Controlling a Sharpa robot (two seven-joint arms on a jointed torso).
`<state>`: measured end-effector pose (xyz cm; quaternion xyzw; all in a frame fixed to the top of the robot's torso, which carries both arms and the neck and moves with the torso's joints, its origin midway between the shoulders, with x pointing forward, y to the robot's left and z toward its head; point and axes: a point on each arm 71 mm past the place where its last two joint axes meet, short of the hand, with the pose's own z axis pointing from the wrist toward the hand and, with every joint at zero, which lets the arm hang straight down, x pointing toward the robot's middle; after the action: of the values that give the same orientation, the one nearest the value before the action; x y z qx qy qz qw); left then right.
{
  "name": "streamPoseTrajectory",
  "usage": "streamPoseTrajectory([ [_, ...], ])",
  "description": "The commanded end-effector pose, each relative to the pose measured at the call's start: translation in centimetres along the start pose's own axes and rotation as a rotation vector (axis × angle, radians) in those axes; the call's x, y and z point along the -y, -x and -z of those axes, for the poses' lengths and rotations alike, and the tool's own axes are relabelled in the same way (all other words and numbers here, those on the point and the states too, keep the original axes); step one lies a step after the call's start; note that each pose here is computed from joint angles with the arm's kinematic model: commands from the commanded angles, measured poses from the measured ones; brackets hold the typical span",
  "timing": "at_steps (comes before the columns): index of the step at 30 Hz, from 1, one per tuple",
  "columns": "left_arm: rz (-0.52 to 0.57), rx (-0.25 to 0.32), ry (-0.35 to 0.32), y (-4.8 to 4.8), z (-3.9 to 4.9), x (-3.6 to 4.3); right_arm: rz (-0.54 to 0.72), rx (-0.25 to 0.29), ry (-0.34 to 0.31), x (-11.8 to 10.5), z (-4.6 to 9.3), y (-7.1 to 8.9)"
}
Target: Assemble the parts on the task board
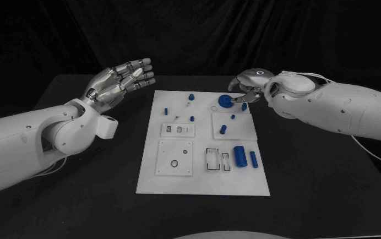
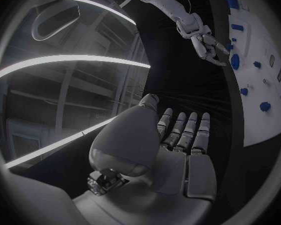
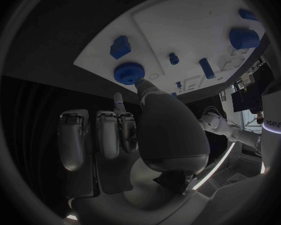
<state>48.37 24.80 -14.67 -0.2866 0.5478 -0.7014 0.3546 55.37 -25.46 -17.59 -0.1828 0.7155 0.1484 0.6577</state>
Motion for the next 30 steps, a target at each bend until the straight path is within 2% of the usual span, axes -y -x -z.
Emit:
streamPoseTrajectory([
  [1,0.012,-0.015,-0.012,-0.20,-0.16,0.13,0.001,-0.002,-0.015,0.1,-0.1,-0.2],
  [12,0.013,-0.017,-0.011,-0.21,-0.20,0.10,0.003,0.004,-0.003,-0.2,-0.5,-0.3],
  [30,0.016,-0.022,-0.009,-0.26,-0.27,0.06,0.003,-0.034,-0.009,-0.5,-1.2,-1.3],
])
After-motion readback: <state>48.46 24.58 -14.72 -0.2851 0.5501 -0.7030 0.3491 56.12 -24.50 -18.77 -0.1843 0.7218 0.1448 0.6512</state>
